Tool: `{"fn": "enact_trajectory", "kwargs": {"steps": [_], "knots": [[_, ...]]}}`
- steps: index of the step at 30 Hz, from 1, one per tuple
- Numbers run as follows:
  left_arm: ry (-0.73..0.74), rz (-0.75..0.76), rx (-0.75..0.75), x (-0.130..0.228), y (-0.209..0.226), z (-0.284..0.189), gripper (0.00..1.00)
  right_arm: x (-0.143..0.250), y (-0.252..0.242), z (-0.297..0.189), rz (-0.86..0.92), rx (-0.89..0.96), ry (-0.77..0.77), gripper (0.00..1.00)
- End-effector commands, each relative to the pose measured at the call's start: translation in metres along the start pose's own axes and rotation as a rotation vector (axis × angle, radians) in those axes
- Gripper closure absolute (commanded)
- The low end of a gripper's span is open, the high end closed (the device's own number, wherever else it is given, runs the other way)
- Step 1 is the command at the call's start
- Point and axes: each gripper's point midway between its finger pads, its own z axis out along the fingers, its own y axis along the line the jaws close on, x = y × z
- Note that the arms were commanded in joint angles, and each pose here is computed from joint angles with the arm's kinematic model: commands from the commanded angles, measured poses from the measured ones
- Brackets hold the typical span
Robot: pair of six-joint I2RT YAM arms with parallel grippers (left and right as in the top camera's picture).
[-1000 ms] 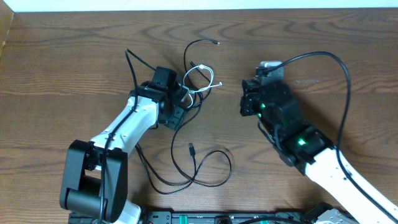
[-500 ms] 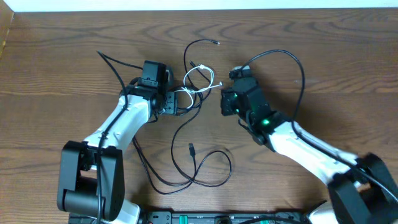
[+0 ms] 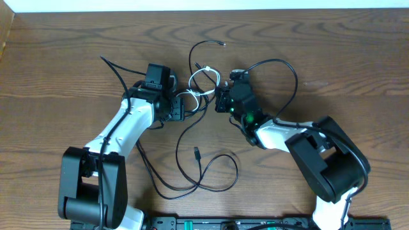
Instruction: Untangle cables
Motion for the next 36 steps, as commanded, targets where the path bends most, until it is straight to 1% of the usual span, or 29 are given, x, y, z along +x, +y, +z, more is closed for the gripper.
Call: {"fn": "enact_trajectory", "kwargs": {"steps": [1, 6, 9, 12, 19, 22, 25, 28, 30, 31, 32, 34, 36], "knots": [[-0.016, 0.0, 0.013, -0.003, -0.003, -0.006, 0.33, 0.005, 0.009, 0.003, 0.028, -0.042, 0.015, 0.82], [-0.011, 0.015, 0.065, -0.002, -0.016, -0.006, 0.33, -0.008, 0.019, 0.002, 0.028, -0.084, -0.038, 0.81], [-0.012, 0.029, 0.07, -0.001, -0.021, -0.006, 0.33, -0.015, 0.024, 0.002, 0.029, -0.102, -0.062, 0.81], [-0.01, 0.045, 0.075, 0.001, -0.027, -0.006, 0.33, -0.019, 0.025, 0.003, 0.03, -0.099, -0.074, 0.81], [-0.007, 0.069, 0.081, 0.003, -0.036, -0.005, 0.33, -0.028, 0.015, 0.005, 0.094, -0.042, -0.123, 0.79], [-0.032, 0.068, 0.048, -0.003, -0.03, -0.006, 0.33, -0.029, 0.016, 0.008, 0.094, -0.041, -0.123, 0.79], [-0.082, 0.067, -0.021, -0.015, -0.019, -0.014, 0.33, -0.024, 0.013, 0.013, 0.093, -0.034, -0.11, 0.76], [-0.161, 0.079, -0.024, -0.034, -0.022, -0.038, 0.33, -0.014, 0.013, 0.02, 0.074, -0.041, -0.063, 0.68], [-0.226, 0.092, -0.009, -0.047, -0.027, -0.061, 0.33, -0.006, 0.02, 0.024, -0.009, -0.081, -0.018, 0.6], [-0.264, 0.097, -0.001, -0.053, -0.03, -0.075, 0.33, -0.001, 0.024, 0.025, -0.058, -0.098, 0.014, 0.52], [-0.288, 0.098, 0.004, -0.056, -0.031, -0.084, 0.32, 0.001, 0.027, 0.026, -0.093, -0.109, 0.036, 0.48], [-0.343, 0.1, 0.016, -0.061, -0.034, -0.104, 0.32, 0.01, 0.036, 0.028, -0.199, -0.147, 0.111, 0.3], [-0.386, 0.101, 0.026, -0.062, -0.035, -0.123, 0.32, 0.017, 0.041, 0.03, -0.275, -0.155, 0.189, 0.16]]}}
